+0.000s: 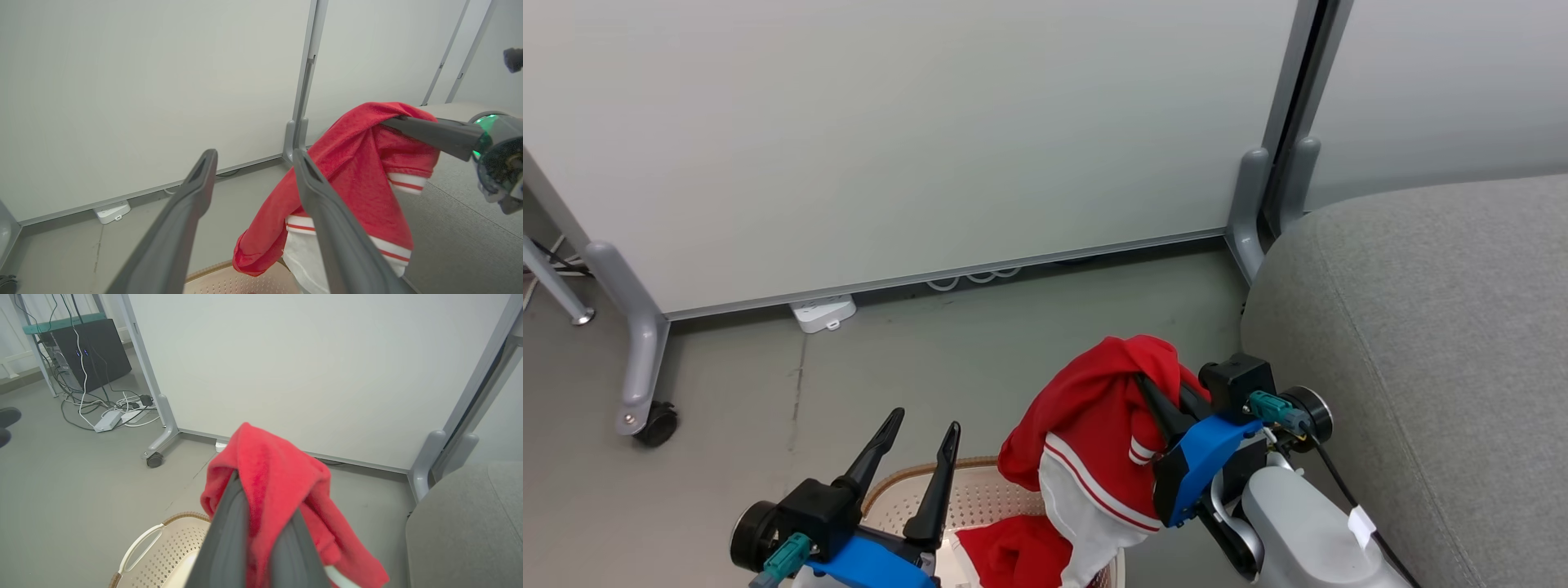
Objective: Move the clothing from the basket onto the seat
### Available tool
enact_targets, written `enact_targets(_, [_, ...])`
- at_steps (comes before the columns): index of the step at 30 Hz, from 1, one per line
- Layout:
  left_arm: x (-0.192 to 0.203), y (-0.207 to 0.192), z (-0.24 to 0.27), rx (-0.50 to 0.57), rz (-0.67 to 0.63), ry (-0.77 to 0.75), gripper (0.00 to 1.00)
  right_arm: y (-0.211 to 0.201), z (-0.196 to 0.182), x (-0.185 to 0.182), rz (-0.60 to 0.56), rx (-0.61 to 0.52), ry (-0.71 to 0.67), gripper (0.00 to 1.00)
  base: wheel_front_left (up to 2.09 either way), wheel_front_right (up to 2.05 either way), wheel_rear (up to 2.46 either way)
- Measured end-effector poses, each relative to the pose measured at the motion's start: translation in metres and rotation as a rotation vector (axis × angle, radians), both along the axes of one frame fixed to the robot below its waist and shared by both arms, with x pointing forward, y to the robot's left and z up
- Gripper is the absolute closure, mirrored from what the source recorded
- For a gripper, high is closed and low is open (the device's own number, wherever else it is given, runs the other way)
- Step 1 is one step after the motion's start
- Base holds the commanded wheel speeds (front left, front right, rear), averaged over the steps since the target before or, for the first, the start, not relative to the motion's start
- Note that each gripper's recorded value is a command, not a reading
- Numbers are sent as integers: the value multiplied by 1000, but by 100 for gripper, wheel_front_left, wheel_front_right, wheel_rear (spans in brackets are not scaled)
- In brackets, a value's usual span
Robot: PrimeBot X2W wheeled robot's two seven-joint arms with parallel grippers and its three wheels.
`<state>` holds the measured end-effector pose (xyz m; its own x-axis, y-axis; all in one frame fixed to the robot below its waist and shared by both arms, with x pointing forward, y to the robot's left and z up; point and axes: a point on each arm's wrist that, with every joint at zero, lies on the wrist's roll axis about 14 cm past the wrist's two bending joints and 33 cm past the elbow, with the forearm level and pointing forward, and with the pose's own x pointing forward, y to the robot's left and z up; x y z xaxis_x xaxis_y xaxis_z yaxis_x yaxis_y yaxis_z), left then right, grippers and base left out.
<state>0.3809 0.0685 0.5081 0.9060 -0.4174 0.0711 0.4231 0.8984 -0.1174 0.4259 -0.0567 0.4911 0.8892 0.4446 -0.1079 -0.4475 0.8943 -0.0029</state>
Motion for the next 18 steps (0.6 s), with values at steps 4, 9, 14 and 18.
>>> enact_targets(4, [1,-6,-3,0,-17,7,0,-6,0,-2,-13,-2,0,100,0,0,0])
enact_targets(9, [4,-22,-3,3,-62,6,0,-21,0,-4,-51,-3,2,100,0,0,0])
enact_targets(14, [6,-49,-4,0,-136,8,0,-45,-2,-9,-114,-6,8,100,0,0,0])
enact_targets(18, [7,-75,-3,-1,-211,5,0,-68,-3,-14,-174,-10,9,100,0,0,0])
